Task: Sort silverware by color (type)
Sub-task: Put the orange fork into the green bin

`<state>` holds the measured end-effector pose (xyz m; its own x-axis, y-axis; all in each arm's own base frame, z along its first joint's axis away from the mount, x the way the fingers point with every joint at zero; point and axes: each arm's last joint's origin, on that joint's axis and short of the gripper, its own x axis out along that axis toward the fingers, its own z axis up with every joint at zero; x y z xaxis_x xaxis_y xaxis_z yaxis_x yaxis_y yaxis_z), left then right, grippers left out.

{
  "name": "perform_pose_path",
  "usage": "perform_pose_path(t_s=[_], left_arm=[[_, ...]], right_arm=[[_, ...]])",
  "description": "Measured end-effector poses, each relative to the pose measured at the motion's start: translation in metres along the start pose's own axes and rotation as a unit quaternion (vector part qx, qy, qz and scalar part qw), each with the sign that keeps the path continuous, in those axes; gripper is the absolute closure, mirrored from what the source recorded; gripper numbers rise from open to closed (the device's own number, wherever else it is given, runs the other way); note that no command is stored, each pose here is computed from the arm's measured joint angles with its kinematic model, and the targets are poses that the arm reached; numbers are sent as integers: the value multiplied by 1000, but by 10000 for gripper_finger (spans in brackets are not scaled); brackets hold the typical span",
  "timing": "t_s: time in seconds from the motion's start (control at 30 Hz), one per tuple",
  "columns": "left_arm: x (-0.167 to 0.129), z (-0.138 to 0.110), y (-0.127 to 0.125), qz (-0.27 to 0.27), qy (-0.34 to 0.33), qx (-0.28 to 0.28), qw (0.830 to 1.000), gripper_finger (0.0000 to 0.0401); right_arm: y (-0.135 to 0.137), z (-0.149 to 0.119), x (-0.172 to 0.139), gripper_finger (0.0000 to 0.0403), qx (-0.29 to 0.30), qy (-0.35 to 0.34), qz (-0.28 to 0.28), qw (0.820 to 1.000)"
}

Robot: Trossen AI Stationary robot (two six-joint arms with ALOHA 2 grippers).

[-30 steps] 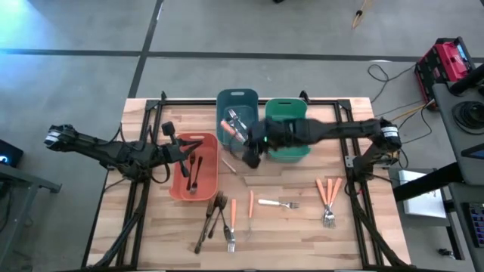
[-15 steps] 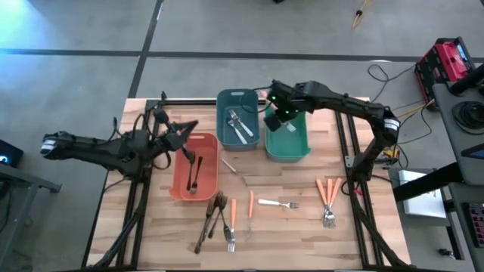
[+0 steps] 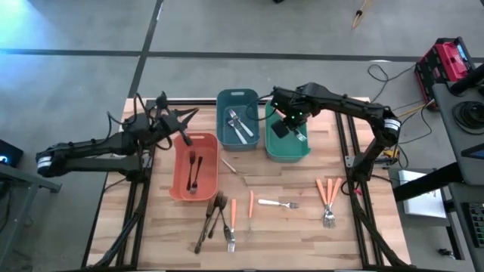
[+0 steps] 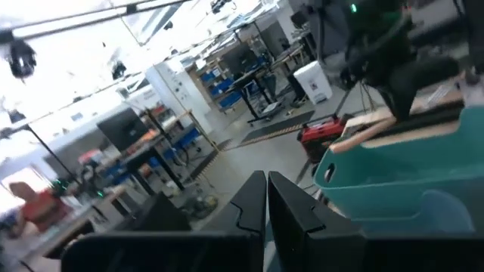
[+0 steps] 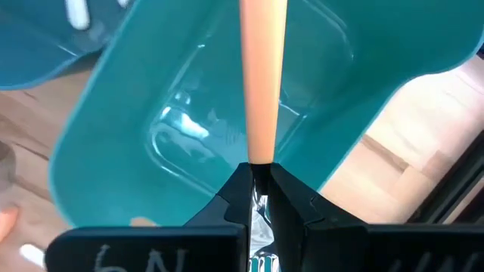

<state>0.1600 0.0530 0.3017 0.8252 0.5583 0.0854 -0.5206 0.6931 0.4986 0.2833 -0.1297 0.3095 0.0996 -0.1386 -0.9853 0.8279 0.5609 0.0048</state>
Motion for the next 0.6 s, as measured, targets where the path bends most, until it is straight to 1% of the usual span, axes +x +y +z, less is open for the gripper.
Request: perform_pose_path(t_s=[0.17,0.27,0.37,0.6], left_arm=[[0,-1,-2,-15,4,-64,998,401],[0,-5,-4,-29,19,-102,994,401],[1,-7,-6,-32,31,-137,990,401],[4,-12,-11,-40,59,-187,980,401]], right_arm=[[2,0,14,385,-18,-9,4,1000],[4,1,21,385,-23,-18,8,1000],[4,2,25,385,-29,-24,12,999],[6,5,31,385,-44,-47,15,998]])
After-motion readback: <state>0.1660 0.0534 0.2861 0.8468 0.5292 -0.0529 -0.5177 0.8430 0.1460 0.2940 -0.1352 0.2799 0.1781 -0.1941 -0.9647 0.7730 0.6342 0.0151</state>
